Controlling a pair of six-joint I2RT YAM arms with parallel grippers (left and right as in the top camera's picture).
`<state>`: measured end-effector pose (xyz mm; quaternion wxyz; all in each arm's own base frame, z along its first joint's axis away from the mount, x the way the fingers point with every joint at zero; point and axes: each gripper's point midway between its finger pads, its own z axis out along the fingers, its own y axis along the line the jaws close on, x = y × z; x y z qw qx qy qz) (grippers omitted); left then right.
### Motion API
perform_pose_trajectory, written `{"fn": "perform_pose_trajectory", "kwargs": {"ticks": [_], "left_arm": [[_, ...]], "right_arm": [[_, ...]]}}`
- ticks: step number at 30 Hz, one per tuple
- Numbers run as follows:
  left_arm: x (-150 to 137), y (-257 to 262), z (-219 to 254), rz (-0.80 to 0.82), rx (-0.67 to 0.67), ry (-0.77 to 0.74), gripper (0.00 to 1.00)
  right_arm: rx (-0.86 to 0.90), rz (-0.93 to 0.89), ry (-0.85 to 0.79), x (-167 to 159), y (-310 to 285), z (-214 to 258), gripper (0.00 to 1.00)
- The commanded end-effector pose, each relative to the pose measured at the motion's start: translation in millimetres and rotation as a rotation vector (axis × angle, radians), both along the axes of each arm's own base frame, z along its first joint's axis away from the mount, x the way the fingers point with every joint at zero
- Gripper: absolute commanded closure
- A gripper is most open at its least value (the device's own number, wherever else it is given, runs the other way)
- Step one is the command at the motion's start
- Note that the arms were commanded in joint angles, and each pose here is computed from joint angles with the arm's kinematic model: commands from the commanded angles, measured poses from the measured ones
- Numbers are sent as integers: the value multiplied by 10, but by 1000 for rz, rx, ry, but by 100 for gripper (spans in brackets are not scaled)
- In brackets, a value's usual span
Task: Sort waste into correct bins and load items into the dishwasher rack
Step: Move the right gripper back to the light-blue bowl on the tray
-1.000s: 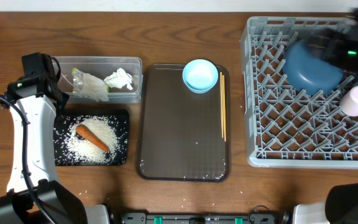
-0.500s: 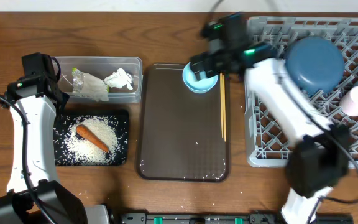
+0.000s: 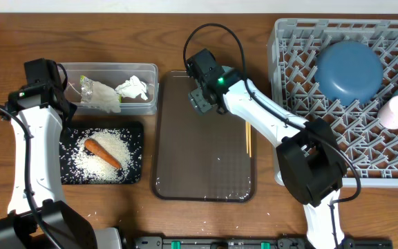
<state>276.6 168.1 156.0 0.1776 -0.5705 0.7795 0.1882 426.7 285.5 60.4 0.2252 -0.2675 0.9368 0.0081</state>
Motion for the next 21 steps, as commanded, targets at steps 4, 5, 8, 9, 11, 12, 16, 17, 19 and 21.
{"fn": "perform_pose_trajectory", "kwargs": {"ticks": [4,5,8,9,11,12,16,17,19,21], "left_arm": [[-19,11,5,9,4,0,1],[-20,11,6,9,4,0,1],[-20,11,6,9,4,0,1],[-20,11,6,9,4,0,1],[-20,11,6,9,4,0,1],[-20,11,6,9,4,0,1],[-20,11,6,9,4,0,1],[-20,11,6,9,4,0,1],[-20,11,6,9,4,0,1],[-20,11,6,9,4,0,1]], "right_arm": [[-23,-15,-9,11,-23,-13,50],[-20,-19,-3,3,-18,-28,50],[-21,-23,17,-22,-10,-105,50],[-25,-23,25,-27,-11,-146,50],[-36,-20,37,-44,-8,-230,50],[-39,-19,42,-51,-7,-254,50],[-46,-29,58,-67,-18,-337,53],[-46,-29,59,-67,-18,-337,55],[-44,-36,60,-70,-16,-337,65],[-39,-41,61,-83,4,-336,74]]}}
